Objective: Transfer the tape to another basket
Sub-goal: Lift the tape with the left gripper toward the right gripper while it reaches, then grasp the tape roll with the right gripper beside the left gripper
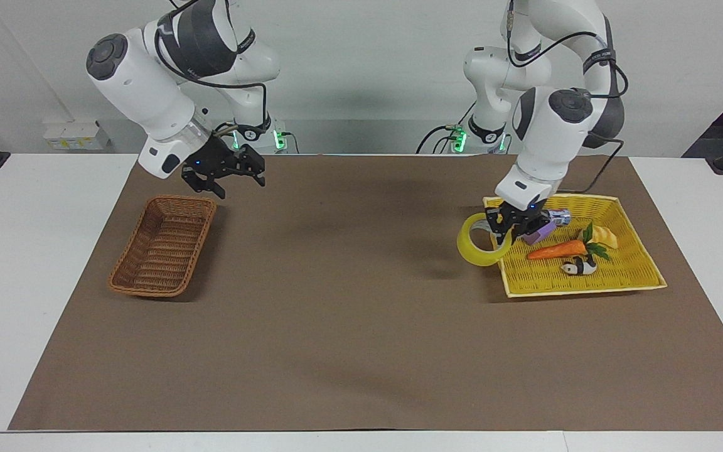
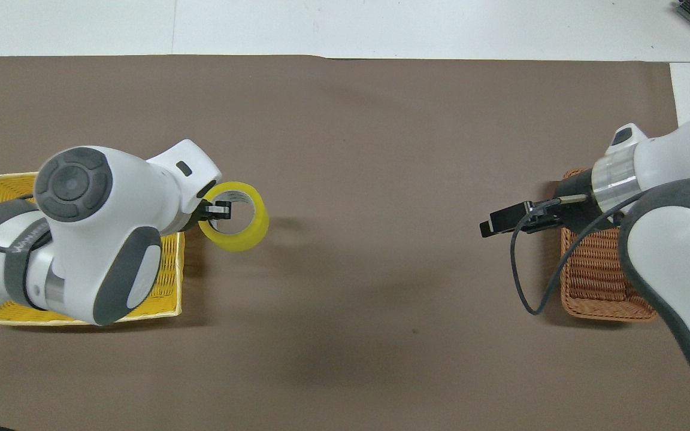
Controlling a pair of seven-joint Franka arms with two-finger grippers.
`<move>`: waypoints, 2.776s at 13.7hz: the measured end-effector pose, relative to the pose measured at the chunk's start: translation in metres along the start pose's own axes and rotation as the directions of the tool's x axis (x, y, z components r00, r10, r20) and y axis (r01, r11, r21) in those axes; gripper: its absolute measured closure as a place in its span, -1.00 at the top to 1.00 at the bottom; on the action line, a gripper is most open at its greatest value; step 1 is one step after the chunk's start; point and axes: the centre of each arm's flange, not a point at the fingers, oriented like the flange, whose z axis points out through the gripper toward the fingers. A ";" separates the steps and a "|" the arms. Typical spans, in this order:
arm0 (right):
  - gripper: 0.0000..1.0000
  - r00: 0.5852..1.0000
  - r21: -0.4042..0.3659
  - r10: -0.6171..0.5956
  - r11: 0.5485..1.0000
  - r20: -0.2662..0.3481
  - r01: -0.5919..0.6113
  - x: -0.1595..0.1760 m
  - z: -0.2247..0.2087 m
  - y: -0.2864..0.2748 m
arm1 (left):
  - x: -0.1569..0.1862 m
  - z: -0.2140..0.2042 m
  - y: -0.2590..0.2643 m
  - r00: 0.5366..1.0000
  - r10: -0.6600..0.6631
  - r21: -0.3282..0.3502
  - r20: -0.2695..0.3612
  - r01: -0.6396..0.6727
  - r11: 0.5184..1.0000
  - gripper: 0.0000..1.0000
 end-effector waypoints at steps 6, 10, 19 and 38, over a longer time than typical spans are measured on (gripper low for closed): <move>1.00 0.998 0.215 0.058 0.975 0.009 -0.058 0.011 0.093 -0.039 | -0.027 0.012 0.082 0.996 -0.082 -0.150 -0.039 0.075 0.986 -0.55; 1.00 0.987 0.333 0.158 0.931 0.001 -0.150 0.024 0.136 -0.041 | -0.046 0.011 0.124 0.990 -0.129 -0.184 -0.055 0.117 0.976 -0.55; 1.00 0.978 0.387 0.207 0.901 0.008 -0.194 0.032 0.166 -0.041 | -0.052 0.010 0.143 0.977 -0.198 -0.226 -0.084 0.175 0.958 -0.55; -1.00 0.986 0.376 0.167 0.912 0.022 -0.163 0.025 0.183 -0.050 | -0.042 0.002 0.139 0.970 -0.222 -0.247 -0.103 0.191 0.950 0.14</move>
